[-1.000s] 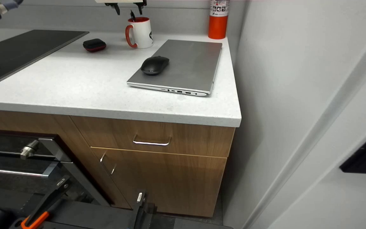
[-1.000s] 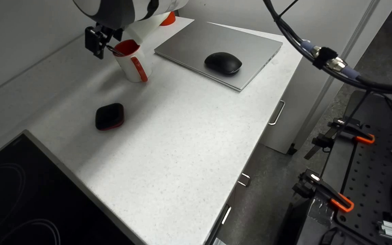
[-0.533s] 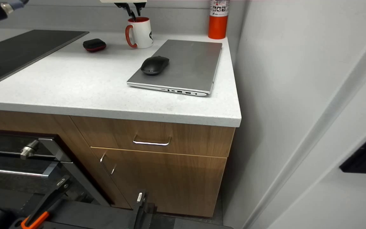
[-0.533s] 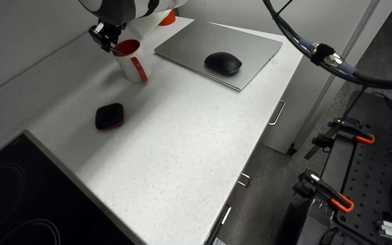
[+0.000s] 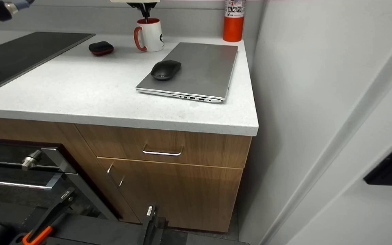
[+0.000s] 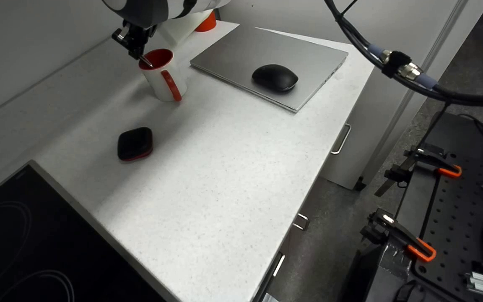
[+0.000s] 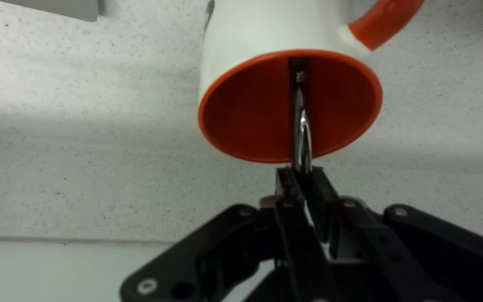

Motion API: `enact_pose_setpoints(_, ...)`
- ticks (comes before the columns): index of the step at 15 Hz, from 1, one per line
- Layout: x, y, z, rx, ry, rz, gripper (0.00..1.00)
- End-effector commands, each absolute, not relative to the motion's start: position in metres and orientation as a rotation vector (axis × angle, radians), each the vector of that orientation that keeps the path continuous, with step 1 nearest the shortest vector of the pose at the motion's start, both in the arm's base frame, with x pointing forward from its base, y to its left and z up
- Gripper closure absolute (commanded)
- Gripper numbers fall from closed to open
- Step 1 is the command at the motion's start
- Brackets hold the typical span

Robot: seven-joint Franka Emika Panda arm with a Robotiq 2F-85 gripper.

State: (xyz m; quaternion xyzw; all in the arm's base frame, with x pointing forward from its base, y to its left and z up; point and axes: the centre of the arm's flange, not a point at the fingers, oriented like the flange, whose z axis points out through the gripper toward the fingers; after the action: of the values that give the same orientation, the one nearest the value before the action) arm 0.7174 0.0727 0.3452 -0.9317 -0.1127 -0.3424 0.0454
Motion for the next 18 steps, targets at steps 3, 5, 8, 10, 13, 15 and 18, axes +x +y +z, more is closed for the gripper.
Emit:
enact_pose_setpoints(3,0.685,0.07,0.391,-2.819,-0.38,-1.184,0.97)
enact_pose_setpoints(5,0.676,0.068,0.408,-2.812,-0.371,-1.239,0.97)
enact_pose_setpoints(8,0.659,0.062,0.422,-2.804,-0.352,-1.265,0.97)
enact_pose_setpoints(10,0.643,0.058,0.432,-2.812,-0.344,-1.283,0.97)
enact_pose_setpoints(13,0.619,0.054,0.448,-2.793,-0.341,-1.352,0.97)
enact_pose_setpoints(15,0.606,0.051,0.456,-2.79,-0.331,-1.392,0.97)
enact_pose_setpoints(18,0.591,0.051,0.461,-2.809,-0.336,-1.351,0.97)
